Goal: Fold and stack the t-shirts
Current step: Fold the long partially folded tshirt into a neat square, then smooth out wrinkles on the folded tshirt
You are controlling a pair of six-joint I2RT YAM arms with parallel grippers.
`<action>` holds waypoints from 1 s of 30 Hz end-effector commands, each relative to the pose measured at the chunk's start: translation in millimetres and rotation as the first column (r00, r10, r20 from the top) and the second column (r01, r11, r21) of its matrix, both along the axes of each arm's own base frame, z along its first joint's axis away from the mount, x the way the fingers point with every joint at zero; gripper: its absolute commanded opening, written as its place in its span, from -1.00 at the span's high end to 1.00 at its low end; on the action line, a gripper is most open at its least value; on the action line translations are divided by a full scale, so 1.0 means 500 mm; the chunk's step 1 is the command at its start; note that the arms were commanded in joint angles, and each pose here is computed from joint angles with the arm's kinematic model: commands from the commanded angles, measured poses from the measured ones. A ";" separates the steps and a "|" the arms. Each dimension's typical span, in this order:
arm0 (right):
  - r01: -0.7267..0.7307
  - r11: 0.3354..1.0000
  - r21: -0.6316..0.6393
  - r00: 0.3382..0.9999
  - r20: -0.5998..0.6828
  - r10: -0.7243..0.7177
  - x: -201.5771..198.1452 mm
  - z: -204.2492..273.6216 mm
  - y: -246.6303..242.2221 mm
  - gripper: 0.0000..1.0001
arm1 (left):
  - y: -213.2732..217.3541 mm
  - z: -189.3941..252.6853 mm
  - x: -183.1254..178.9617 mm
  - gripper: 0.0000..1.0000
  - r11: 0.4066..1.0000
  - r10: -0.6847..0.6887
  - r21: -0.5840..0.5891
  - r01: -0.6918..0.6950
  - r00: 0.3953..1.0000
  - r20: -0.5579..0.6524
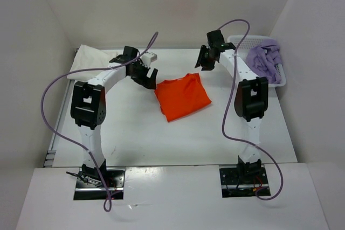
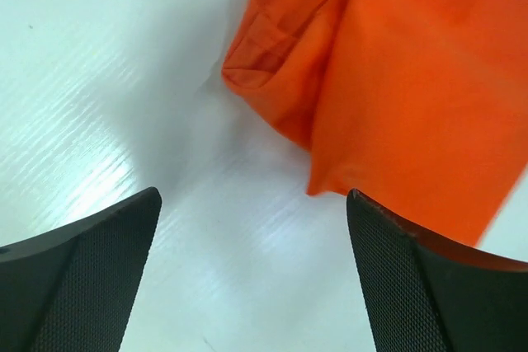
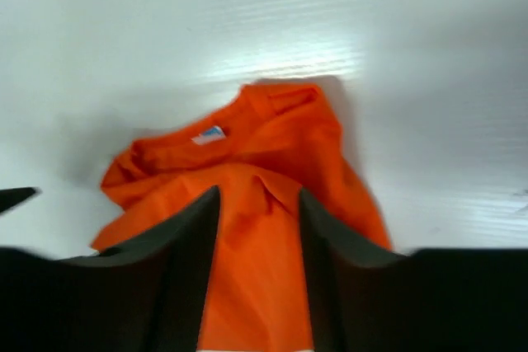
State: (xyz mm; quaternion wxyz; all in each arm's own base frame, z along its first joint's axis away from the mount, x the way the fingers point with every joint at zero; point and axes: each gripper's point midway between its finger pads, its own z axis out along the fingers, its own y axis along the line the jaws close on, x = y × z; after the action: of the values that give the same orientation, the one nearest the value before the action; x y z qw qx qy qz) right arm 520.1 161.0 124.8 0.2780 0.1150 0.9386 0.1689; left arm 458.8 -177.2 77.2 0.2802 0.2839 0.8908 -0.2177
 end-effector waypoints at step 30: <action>-0.167 0.983 -0.074 0.984 0.040 0.171 -0.022 -0.089 0.061 0.31 | -0.081 -0.021 -0.004 -0.15 0.978 -0.074 -0.202 0.045 0.987 -0.141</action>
State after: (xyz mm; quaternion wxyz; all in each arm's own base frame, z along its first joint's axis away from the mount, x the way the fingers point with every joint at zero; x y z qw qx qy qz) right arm 499.0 185.5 72.9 0.2647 0.0319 0.9514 0.1540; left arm 448.0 -207.7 60.0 0.2255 0.2613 0.8857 -0.3106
